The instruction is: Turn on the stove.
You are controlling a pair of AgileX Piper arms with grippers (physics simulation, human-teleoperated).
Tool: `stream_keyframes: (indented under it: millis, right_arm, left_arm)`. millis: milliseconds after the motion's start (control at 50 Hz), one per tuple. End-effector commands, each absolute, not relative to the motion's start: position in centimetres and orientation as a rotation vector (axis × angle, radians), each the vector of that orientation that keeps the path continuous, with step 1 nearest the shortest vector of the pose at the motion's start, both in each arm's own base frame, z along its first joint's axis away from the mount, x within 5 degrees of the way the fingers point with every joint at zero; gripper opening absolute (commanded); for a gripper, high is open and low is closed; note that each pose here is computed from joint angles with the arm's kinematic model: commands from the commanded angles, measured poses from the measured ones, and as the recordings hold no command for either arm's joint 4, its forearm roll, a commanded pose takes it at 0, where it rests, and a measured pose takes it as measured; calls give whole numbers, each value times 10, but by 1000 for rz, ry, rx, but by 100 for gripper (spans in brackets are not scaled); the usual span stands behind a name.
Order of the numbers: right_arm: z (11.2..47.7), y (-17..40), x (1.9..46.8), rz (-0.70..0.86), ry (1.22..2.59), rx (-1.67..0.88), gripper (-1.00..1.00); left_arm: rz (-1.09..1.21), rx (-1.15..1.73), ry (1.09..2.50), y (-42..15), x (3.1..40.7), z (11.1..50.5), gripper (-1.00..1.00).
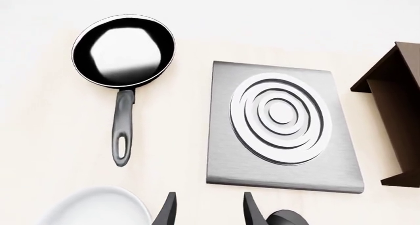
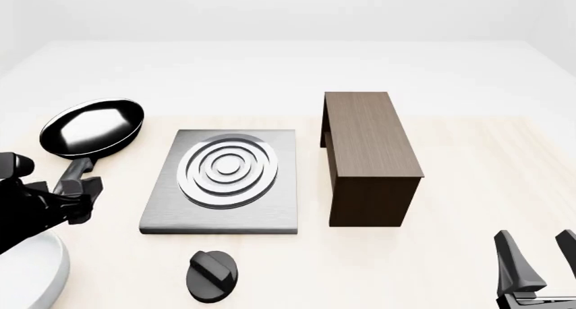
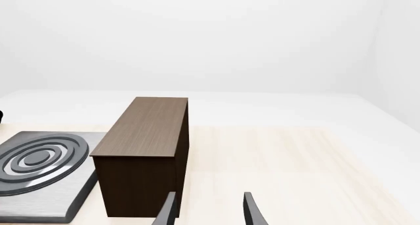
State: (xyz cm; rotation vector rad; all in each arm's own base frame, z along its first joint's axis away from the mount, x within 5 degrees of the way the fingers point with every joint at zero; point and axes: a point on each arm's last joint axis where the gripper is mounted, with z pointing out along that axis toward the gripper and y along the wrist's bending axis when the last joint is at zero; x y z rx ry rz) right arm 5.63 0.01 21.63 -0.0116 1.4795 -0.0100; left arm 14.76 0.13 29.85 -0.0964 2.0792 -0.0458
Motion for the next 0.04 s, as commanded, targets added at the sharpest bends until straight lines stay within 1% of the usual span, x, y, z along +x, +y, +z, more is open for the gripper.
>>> stream_keyframes:
  millis: [20,40]
  right_arm:
    - [216,0,56,-9,1480,-9,100]
    - [216,0,56,-9,1480,-10,100]
  left_arm:
    - [-65,-136,2035,2,147,304,100]
    - [-65,-136,2035,2,147,304,100]
